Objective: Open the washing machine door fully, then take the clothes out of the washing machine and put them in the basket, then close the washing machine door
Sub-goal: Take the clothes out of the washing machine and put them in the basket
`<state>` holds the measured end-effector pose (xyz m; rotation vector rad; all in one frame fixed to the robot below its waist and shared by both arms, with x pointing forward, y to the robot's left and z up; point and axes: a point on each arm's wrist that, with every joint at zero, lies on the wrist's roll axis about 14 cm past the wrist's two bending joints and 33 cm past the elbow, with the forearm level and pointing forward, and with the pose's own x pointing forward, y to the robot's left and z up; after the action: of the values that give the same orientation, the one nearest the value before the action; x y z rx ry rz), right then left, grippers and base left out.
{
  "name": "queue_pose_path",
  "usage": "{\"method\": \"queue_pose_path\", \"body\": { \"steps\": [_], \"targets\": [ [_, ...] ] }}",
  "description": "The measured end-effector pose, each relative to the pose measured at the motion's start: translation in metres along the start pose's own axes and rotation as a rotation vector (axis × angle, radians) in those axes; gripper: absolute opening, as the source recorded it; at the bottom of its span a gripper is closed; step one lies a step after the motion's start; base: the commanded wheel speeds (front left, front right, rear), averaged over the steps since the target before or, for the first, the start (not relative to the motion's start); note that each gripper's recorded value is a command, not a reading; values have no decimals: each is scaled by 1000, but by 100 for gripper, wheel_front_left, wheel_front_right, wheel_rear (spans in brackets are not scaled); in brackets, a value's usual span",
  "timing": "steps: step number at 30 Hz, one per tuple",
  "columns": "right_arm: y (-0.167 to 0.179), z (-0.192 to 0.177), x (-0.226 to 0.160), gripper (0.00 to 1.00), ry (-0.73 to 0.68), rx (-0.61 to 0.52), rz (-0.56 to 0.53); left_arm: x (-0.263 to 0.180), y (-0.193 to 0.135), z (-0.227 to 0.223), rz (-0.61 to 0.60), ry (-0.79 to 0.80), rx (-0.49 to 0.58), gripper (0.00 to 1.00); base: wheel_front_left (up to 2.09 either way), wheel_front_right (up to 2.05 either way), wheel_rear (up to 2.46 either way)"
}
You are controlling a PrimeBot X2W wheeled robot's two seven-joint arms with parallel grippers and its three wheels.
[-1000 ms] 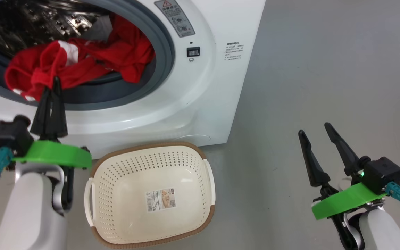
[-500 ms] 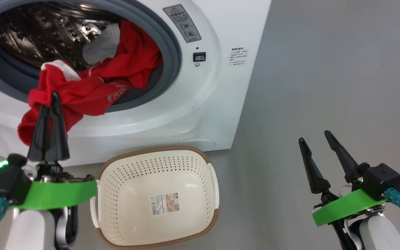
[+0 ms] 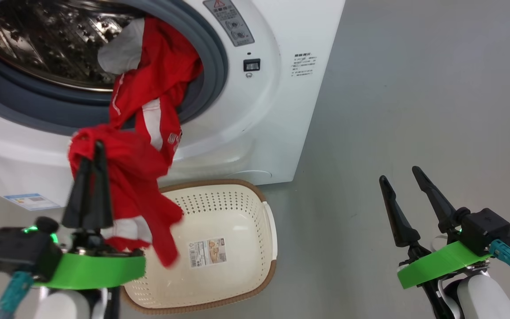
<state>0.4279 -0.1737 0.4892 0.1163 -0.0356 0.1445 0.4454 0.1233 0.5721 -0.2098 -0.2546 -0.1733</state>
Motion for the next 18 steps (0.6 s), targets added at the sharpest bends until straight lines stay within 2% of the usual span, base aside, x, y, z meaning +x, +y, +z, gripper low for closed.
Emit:
{"method": "queue_pose_path", "body": {
  "steps": [8, 15, 18],
  "targets": [
    [-4, -8, 1, 100, 21, 1, -10, -18, -4, -81, 7, 228, -71, 0, 0, 0, 0],
    [-8, -8, 8, 100, 16, -2, -16, -49, 5, -155, 31, 452, -76, 0, 0, 0, 0],
    [-9, -10, 10, 100, 18, -2, -20, -55, 1, -178, 1, 526, -56, 0, 0, 0, 0]
  ]
}}
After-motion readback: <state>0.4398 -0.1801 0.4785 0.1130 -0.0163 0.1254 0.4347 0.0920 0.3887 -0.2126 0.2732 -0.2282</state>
